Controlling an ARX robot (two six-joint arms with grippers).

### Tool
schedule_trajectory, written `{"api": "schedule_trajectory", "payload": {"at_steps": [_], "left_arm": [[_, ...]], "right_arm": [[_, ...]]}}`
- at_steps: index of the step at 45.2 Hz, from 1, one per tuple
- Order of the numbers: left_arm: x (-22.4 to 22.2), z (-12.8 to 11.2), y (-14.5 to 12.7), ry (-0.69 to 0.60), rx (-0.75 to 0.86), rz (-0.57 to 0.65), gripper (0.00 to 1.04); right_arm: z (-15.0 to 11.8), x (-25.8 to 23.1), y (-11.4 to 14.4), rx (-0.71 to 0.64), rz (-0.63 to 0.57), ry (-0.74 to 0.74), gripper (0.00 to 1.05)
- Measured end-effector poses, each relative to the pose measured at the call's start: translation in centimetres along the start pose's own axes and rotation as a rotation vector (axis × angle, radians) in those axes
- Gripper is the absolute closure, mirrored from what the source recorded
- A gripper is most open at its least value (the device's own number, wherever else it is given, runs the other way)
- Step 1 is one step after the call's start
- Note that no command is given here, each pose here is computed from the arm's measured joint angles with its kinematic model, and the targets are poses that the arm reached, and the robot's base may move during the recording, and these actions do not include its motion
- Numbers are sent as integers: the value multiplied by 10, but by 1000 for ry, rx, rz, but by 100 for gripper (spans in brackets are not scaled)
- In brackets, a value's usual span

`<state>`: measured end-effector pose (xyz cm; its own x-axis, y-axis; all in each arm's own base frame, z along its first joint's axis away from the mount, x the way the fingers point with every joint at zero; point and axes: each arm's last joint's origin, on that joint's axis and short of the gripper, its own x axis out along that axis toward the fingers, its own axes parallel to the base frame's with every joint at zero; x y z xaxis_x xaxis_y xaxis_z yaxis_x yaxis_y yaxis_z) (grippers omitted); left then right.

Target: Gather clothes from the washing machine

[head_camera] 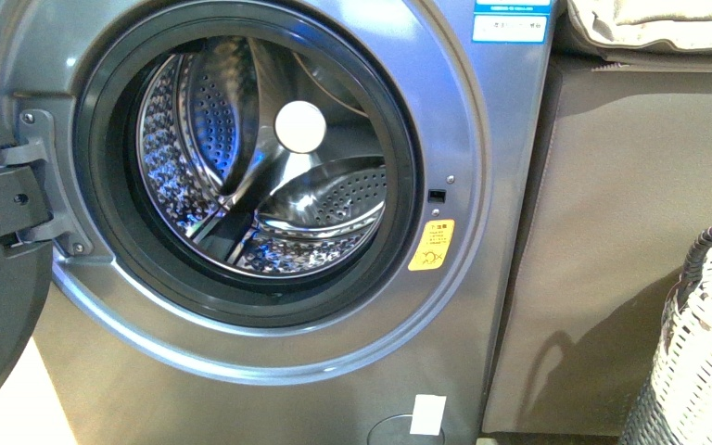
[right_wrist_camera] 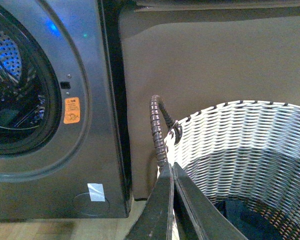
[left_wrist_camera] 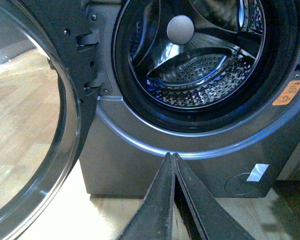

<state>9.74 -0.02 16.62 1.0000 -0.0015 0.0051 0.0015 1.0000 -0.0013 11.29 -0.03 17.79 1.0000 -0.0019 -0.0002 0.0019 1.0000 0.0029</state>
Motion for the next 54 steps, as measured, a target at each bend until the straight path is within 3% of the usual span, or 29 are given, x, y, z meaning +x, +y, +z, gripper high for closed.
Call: {"api": "schedule_trajectory", "payload": {"at_steps": [17,35,50,54], "left_arm": [[0,0,0,0,0,0,101],[0,0,0,0,0,0,101],[0,0,0,0,-1,0,46],[0,0,0,0,-1,0,27]], "right_arm": [[-15,-12,0,-1,0,26,102],[-13,-15,0,-2,0,-2,102],[-13,-15,0,-2,0,-2,45],[-13,-15,0,-2,0,-2,26]]}}
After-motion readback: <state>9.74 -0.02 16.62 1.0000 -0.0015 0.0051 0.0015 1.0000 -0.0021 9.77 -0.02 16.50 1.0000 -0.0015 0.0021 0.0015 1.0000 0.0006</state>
